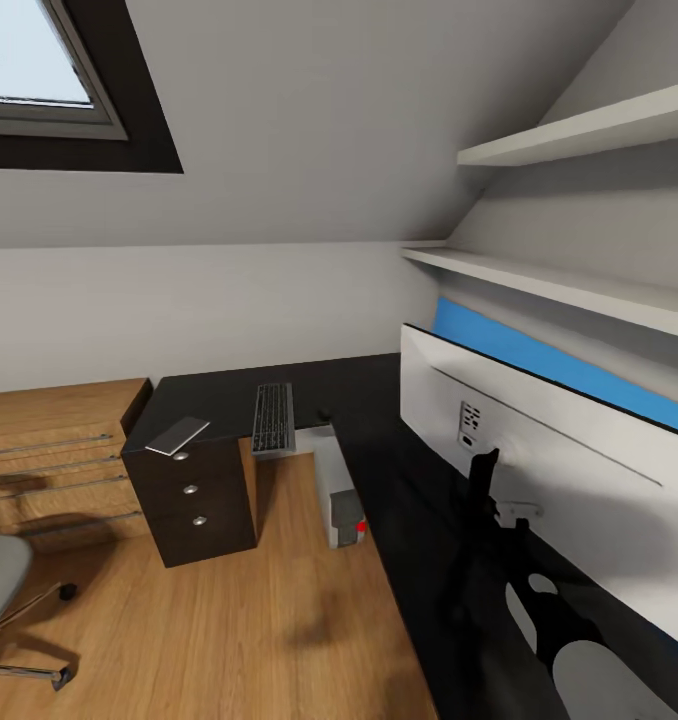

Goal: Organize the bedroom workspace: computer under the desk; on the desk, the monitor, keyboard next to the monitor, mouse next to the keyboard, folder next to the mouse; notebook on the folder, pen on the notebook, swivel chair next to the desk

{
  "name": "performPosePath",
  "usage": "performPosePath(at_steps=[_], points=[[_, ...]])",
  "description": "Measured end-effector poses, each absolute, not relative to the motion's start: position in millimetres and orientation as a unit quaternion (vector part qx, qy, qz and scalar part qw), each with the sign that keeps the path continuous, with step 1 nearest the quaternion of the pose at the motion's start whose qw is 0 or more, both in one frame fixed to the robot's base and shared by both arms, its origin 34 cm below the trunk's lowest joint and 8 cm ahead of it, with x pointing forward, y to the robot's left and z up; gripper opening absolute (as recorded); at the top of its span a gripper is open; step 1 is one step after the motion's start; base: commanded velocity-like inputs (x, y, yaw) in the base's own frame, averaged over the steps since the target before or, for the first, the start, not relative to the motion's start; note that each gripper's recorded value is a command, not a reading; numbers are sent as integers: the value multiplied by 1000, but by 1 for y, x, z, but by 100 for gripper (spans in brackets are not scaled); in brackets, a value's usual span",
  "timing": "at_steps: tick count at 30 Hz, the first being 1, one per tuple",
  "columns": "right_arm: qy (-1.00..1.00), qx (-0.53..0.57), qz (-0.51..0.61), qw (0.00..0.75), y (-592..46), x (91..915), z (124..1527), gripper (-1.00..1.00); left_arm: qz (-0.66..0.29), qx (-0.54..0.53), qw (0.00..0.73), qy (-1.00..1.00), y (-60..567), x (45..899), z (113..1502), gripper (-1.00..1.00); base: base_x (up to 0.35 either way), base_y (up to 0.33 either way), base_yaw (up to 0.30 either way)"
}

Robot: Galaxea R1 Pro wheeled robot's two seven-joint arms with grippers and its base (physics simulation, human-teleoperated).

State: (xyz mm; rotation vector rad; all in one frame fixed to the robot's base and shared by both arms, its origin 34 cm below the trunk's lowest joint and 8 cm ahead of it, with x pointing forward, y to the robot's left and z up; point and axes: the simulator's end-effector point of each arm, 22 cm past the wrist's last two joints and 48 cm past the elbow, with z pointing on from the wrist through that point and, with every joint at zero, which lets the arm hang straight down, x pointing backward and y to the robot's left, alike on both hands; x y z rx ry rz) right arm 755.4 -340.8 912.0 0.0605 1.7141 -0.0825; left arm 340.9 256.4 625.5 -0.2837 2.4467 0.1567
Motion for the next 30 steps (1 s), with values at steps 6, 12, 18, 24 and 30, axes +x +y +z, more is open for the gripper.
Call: performPosePath(at_steps=[6,12,18,24,30], points=[[756,18,-24,654,-335,756,912,-100,60,-108,330,936,256,341,626,100,0,0,0],[759,16,-25,650,-340,754,908,-100,60,-108,330,936,256,341,626,100,0,0,0],[760,15,-27,649,-343,753,907,-100,60,-108,330,936,256,341,626,100,0,0,0],[761,13,-27,649,-343,753,907,-100,60,-108,330,936,256,341,626,100,-4,-1,0],[761,16,-25,648,-343,753,907,-100,60,-108,330,936,256,341,625,100,-150,-86,0]])
